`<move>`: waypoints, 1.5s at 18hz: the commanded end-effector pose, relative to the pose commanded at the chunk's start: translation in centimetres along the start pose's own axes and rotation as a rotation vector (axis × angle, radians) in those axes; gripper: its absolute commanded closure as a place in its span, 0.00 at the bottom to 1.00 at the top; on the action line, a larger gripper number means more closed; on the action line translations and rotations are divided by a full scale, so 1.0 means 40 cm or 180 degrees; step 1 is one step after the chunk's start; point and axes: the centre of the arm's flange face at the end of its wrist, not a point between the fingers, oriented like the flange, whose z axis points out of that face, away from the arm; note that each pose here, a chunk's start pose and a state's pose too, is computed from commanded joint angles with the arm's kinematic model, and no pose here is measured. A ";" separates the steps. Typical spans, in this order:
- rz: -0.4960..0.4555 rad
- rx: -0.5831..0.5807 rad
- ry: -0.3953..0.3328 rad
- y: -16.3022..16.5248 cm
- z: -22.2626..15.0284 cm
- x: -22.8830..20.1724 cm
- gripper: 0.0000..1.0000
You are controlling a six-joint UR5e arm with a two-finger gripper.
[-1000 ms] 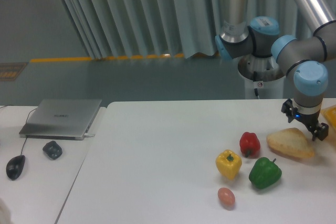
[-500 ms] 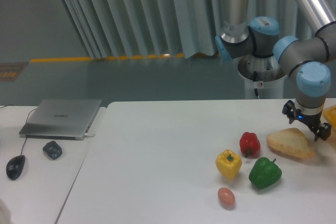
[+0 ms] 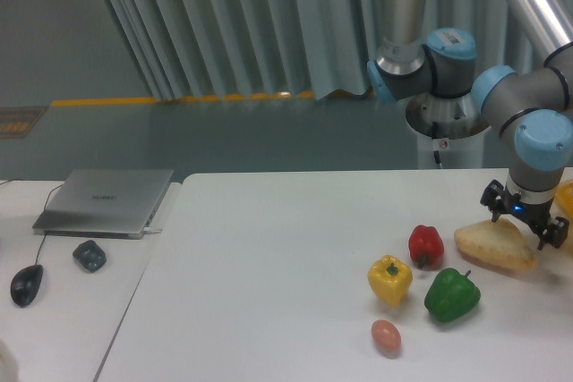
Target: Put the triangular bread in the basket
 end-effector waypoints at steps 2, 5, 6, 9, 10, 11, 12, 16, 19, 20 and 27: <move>-0.0005 0.0001 0.0001 0.002 0.000 -0.002 0.00; 0.0006 -0.0014 0.0019 -0.006 0.010 0.000 0.00; 0.0001 -0.0014 0.0019 -0.006 0.010 0.000 0.00; -0.0086 -0.0016 0.0023 -0.014 0.013 0.004 0.00; -0.0096 -0.0026 0.0032 -0.021 0.021 0.006 0.00; -0.0092 -0.0023 0.0017 -0.024 0.021 0.005 0.00; -0.0084 -0.0007 -0.0008 -0.025 0.018 0.003 0.00; -0.0070 -0.0009 -0.0010 -0.032 0.023 0.005 0.00; -0.0071 -0.0014 -0.0031 -0.033 0.015 0.004 0.04; -0.0076 -0.0017 -0.0033 -0.031 0.015 0.003 0.18; -0.0085 -0.0029 -0.0035 -0.031 0.016 0.004 0.69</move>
